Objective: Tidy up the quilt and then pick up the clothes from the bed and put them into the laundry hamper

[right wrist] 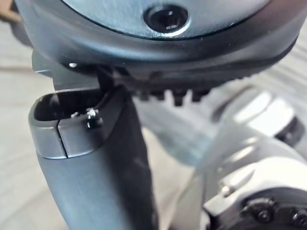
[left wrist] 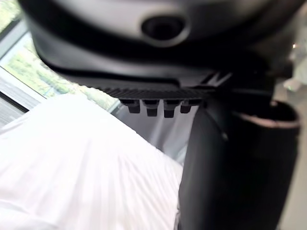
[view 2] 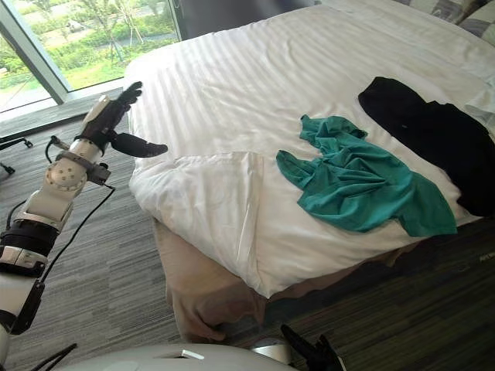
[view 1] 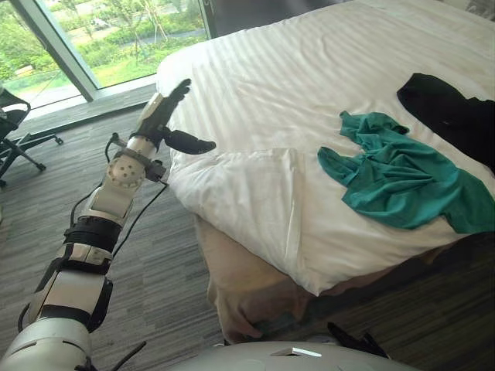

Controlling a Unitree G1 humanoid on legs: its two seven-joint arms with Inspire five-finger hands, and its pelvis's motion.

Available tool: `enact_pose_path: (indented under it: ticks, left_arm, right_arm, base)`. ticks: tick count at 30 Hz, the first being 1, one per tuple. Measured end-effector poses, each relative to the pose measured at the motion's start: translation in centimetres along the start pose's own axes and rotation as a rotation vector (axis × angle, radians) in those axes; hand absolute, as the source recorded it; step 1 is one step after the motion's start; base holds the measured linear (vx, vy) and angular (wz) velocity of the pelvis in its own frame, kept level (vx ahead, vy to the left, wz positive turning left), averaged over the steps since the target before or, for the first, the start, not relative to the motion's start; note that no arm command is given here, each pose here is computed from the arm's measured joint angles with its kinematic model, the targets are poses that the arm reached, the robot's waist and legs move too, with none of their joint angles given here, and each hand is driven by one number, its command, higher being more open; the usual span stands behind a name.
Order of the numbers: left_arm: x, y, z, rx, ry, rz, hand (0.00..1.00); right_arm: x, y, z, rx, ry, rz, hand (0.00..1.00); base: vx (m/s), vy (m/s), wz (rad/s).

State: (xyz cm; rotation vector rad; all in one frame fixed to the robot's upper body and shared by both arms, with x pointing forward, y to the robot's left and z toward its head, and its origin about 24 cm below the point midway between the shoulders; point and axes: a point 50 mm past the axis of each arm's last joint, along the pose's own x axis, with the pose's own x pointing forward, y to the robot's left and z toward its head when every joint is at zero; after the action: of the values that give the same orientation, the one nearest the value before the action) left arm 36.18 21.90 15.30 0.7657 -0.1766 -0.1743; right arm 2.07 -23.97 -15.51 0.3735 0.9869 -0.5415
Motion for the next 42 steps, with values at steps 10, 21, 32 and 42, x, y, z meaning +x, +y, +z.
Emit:
enact_pose_path:
  ticks: [10, 21, 32, 42]
  left_arm:
    - [0.7, -1.1, -2.9, 0.149, 0.241, -0.157, 1.0]
    - [-0.9, -3.1, -5.7, 0.253, 0.35, -0.233, 0.0]
    - [-3.0, -5.5, -7.2, 0.291, 0.336, -0.279, 0.0]
    - [-5.8, -6.4, -4.8, 0.265, 0.196, -0.579, 0.0]
  right_arm:
    - [0.2, 0.4, 0.5, -0.013, -0.003, 0.035, 1.0]
    - [1.0, 0.9, 3.6, -0.071, -0.093, 0.093, 1.0]
    - [1.2, 0.9, 5.0, -0.137, -0.145, 0.121, 1.0]
    - [1.3, 0.7, 5.2, -0.189, -0.11, 0.092, 1.0]
  base:
    - [-0.02, 0.003, -0.19]
    - [-0.01, 0.012, -0.07]
    - [-0.02, 0.001, 0.01]
    - [-0.03, 0.002, 0.24]
